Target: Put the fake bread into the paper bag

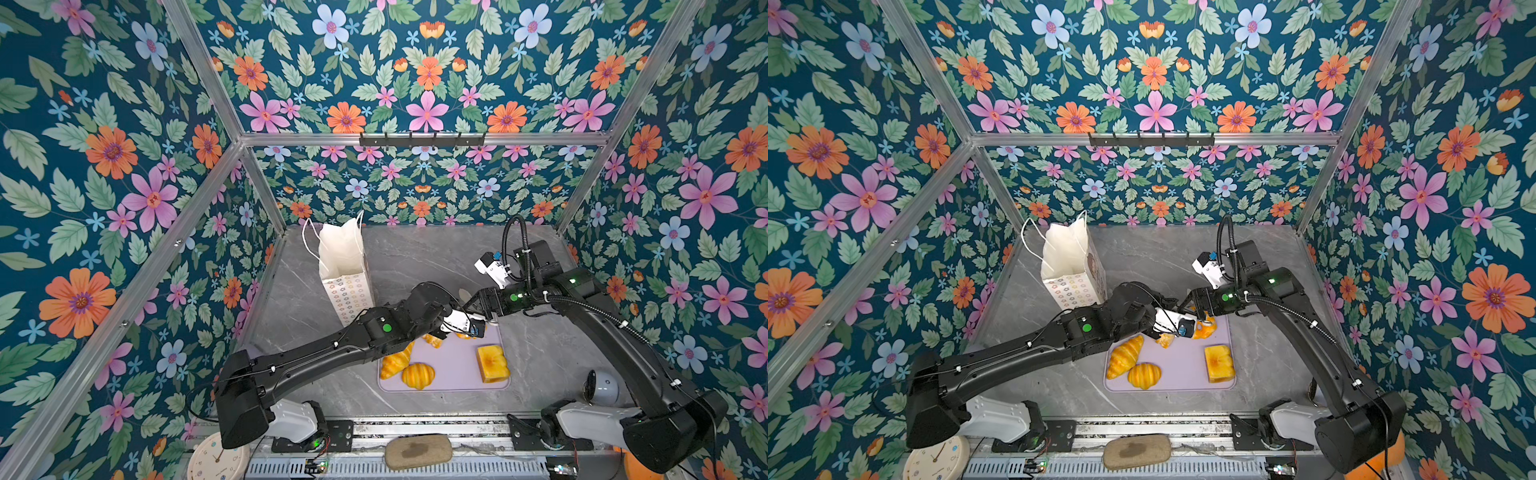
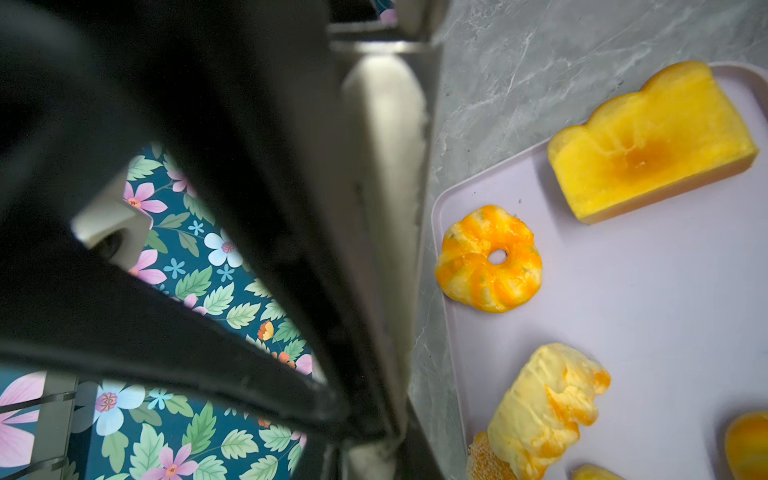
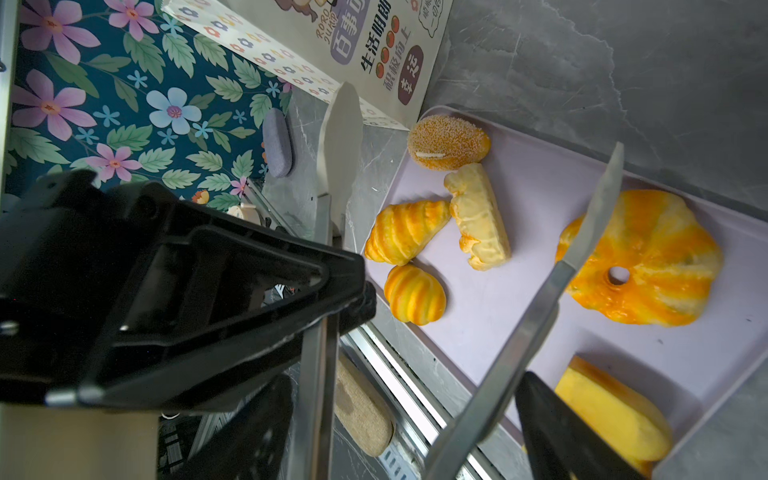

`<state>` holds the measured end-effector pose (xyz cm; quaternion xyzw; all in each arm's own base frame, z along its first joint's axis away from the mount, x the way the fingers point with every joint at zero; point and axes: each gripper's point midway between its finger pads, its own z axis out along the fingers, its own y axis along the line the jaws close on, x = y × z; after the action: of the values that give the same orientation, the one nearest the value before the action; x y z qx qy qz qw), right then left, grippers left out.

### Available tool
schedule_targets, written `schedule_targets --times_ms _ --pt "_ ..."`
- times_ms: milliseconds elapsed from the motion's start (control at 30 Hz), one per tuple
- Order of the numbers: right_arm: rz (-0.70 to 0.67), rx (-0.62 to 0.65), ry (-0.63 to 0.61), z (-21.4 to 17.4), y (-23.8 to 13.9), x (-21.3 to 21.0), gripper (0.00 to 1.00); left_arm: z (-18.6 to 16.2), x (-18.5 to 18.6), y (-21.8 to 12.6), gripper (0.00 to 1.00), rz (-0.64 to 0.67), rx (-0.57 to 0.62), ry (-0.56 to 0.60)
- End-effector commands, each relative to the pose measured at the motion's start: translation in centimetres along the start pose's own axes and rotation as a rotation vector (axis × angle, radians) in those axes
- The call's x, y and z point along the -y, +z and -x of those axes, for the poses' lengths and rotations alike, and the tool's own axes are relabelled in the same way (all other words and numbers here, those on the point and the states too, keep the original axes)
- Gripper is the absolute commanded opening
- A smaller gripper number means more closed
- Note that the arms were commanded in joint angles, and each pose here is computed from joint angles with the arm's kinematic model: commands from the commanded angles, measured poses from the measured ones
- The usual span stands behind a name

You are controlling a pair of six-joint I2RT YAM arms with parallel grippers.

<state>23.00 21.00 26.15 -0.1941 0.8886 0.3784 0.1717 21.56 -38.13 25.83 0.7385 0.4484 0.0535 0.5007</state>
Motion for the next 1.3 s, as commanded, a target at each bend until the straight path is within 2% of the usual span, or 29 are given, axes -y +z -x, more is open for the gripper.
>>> schedule_targets --times_ms 0,433,633,767,900,1067,1167,1200,1267 --pt "0.169 -0.032 -0.006 -0.5 0.1 -3.2 0.85 -0.1 -0.7 0.7 0.0 0.03 -0.02 0.003" --pt "0.201 -0.051 0.005 -0.6 1.3 -2.8 0.83 0.4 -1.0 0.6 0.0 0.034 -0.001 0.013" --pt "0.221 -0.049 0.015 -0.5 1.7 -2.8 0.7 0.3 -0.7 0.9 0.0 0.027 -0.004 0.009" --pt "0.227 -0.04 0.016 -0.4 1.7 -2.9 0.52 0.3 -0.6 1.2 0.0 0.023 -0.001 -0.005" --pt "0.241 -0.024 0.019 -0.3 1.6 -3.1 0.39 0.5 -0.5 1.4 0.0 0.022 0.001 -0.03" --pt "0.261 -0.023 0.019 -0.7 1.5 -3.4 0.37 0.1 -0.3 1.7 0.0 0.014 -0.016 -0.054" --pt "0.259 -0.027 0.016 -0.8 1.5 -3.4 0.32 0.0 -0.3 1.7 0.0 0.021 -0.017 -0.063" --pt "0.257 -0.029 0.017 -0.9 1.5 -3.3 0.32 0.0 -0.3 1.6 0.02 0.023 -0.017 -0.066" --pt "0.254 -0.027 0.013 -0.9 1.5 -3.3 0.3 0.0 -0.3 1.5 0.13 0.029 -0.013 -0.073"
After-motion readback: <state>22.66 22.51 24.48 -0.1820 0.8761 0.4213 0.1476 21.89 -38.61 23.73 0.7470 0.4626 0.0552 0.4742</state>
